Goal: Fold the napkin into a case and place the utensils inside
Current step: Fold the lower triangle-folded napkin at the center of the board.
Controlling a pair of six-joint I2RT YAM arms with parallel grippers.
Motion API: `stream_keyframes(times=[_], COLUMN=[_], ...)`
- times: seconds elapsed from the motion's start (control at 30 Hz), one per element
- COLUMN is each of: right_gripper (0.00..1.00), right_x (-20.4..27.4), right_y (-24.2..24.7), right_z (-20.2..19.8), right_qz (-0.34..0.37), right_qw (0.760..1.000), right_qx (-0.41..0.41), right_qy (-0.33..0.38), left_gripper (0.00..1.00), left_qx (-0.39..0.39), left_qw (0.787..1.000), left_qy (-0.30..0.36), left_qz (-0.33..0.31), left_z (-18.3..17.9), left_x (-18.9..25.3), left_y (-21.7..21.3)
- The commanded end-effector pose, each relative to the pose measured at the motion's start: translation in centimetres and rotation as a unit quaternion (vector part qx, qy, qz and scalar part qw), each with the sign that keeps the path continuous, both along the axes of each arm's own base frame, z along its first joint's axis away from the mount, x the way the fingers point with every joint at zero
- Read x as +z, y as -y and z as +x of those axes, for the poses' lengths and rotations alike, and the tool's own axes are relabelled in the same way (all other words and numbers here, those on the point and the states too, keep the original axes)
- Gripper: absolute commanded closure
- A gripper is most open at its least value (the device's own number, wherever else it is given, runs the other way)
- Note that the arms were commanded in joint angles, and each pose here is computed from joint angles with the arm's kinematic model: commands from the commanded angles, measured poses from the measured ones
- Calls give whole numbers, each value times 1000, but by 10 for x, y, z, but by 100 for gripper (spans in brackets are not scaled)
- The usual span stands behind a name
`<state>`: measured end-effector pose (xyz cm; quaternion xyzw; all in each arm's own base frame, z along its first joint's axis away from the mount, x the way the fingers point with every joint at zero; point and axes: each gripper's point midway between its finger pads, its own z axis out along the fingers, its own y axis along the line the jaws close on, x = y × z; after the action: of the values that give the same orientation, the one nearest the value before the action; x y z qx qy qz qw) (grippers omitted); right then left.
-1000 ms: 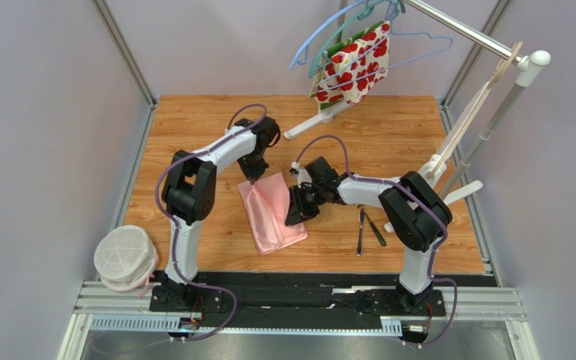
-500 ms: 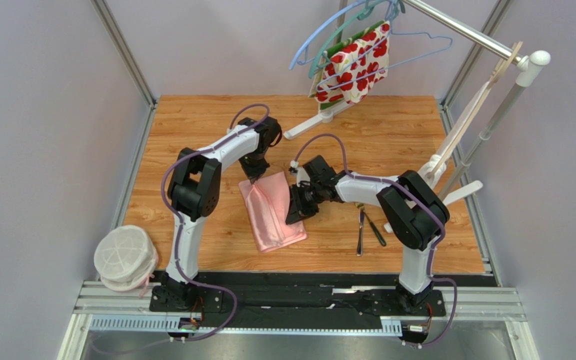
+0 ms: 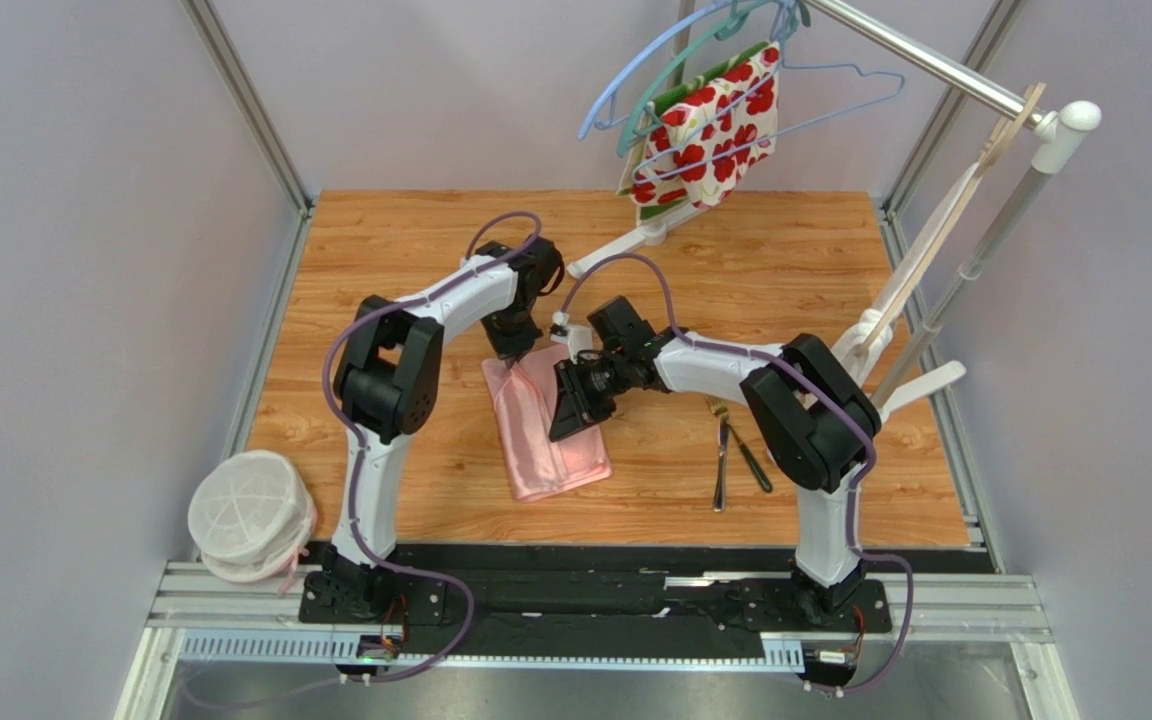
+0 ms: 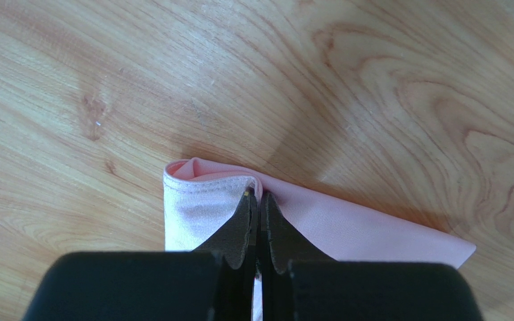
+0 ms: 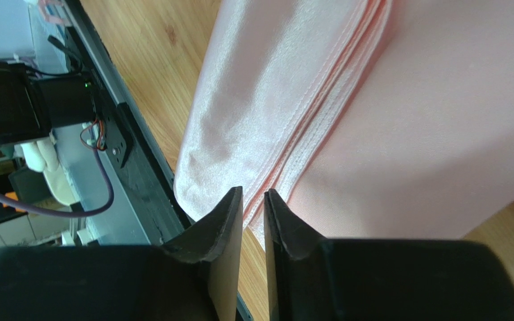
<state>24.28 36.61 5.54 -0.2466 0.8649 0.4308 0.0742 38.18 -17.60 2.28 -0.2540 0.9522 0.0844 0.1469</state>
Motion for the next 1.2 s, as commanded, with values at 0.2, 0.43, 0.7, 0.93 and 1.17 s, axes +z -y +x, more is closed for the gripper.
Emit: stream_keyframes(times=[0.2, 0.43, 0.7, 0.93, 1.17], right_gripper=[86, 100, 100, 100, 100], right_x=[0, -4, -26, -53, -48], right_y=[-16, -20, -16, -5, -4], right_z=[-27, -31, -33, -33, -30], right_qz=[40, 47, 11, -24, -15], right_qw=[995, 994, 996, 999, 999], right_qx=[89, 100, 80, 32, 29], right_qy=[-2, -6, -27, -34, -37], left_gripper=[100, 100, 100, 92, 63], left_qx=[-15, -8, -5, -8, -71], left_qw=[999, 999, 999, 998, 993], left_qy=[30, 27, 29, 41, 90], left_qz=[-28, -32, -42, -42, -35], left_z=[10, 9, 11, 11, 16], left_x=[18, 17, 19, 28, 73], left_y=[9, 7, 10, 4, -3])
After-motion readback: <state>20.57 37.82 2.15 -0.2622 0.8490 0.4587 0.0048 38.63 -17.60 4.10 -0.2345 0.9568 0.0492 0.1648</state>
